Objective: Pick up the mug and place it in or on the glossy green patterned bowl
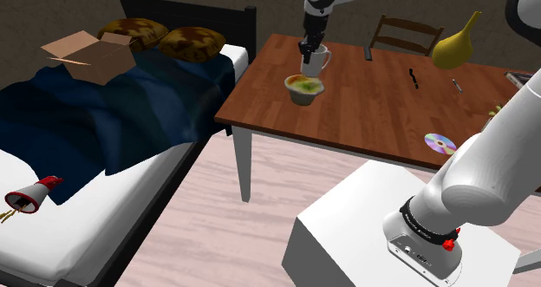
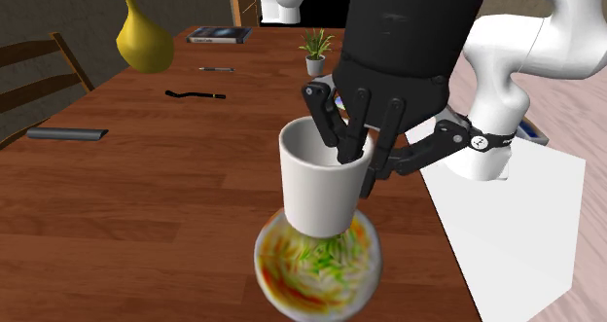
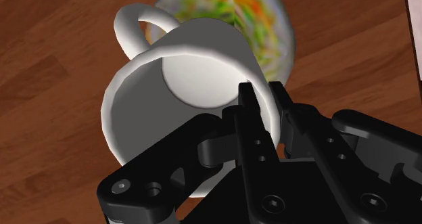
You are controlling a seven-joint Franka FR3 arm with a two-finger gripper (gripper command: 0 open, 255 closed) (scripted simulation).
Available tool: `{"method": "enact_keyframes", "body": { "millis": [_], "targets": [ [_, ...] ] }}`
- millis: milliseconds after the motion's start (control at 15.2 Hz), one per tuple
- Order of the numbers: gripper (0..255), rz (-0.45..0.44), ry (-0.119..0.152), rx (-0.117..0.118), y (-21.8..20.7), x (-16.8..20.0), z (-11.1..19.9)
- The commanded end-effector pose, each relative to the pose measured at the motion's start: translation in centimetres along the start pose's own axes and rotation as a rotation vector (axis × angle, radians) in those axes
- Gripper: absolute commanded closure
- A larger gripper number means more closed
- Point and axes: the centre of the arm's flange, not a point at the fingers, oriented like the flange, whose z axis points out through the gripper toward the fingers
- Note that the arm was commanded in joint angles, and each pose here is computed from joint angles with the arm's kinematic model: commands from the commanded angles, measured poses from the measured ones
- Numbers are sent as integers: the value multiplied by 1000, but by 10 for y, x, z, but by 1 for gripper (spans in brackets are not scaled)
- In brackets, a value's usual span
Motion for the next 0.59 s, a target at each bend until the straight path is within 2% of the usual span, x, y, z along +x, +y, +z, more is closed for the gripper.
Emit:
{"method": "enact_keyframes", "body": {
  "millis": [0,396,528],
  "targets": [
    [255,0,1,0,0,-1,11],
    [255,0,1,0,-2,-3,43],
    [255,0,1,0,-2,-3,43]
  ]
}}
